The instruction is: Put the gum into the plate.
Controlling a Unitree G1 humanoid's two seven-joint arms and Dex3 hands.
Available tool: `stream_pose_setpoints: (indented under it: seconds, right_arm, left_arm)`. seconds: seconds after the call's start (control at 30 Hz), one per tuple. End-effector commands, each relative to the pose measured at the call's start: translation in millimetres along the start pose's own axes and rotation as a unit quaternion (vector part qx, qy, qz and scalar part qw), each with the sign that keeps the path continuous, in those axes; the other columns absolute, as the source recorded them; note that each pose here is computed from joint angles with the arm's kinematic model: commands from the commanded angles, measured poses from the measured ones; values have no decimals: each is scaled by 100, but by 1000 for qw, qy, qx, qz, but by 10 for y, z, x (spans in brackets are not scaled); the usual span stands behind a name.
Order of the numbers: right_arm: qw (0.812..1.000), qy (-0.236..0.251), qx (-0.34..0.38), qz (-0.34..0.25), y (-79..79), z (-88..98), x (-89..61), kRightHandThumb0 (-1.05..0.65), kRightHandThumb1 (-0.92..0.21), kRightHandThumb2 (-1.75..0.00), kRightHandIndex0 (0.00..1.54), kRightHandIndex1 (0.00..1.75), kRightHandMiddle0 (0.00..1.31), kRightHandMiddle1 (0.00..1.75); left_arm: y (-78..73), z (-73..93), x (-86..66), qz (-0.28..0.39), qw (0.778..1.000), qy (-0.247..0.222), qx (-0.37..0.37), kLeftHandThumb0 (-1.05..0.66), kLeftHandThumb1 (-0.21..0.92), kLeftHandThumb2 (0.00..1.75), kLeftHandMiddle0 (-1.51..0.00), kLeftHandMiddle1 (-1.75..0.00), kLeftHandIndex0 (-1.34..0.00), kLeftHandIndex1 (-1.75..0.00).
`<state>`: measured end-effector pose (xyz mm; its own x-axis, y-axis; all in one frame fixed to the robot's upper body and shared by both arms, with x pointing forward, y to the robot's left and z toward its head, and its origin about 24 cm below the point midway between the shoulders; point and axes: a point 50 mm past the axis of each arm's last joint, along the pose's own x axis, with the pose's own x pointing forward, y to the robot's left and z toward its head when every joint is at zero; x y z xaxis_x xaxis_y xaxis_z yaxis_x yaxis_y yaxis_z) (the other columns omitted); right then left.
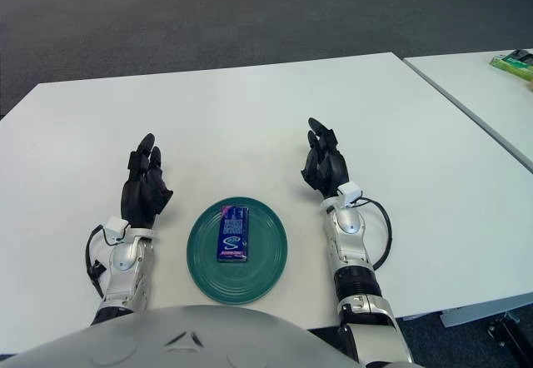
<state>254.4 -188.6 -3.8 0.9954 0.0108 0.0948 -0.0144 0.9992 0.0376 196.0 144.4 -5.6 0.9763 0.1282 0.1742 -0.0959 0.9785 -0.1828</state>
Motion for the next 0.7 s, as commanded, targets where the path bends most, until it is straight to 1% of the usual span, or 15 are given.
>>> stream_pose_setpoints:
  seconds: [0.0, 0.33, 0.67]
  right_arm:
    - [996, 82, 19, -26, 7, -320, -276, -76, -92, -94, 12, 0, 0, 44]
    - [995, 100, -6, -13, 46, -366, -304, -77, -92, -96, 10, 0, 0, 35]
    - [994, 105, -16, 2, 111, -391, -329, -80, -92, -99, 7, 0, 0, 23]
  left_arm:
    - [143, -319, -485, 41, 992, 115, -2, -91, 92, 99, -11, 0, 0, -41]
    - [135, -327, -488, 29, 991, 132, -11, -91, 92, 99, -12, 0, 0, -39]
    - [132, -329, -486, 28, 990, 138, 6, -92, 92, 97, -7, 0, 0, -28]
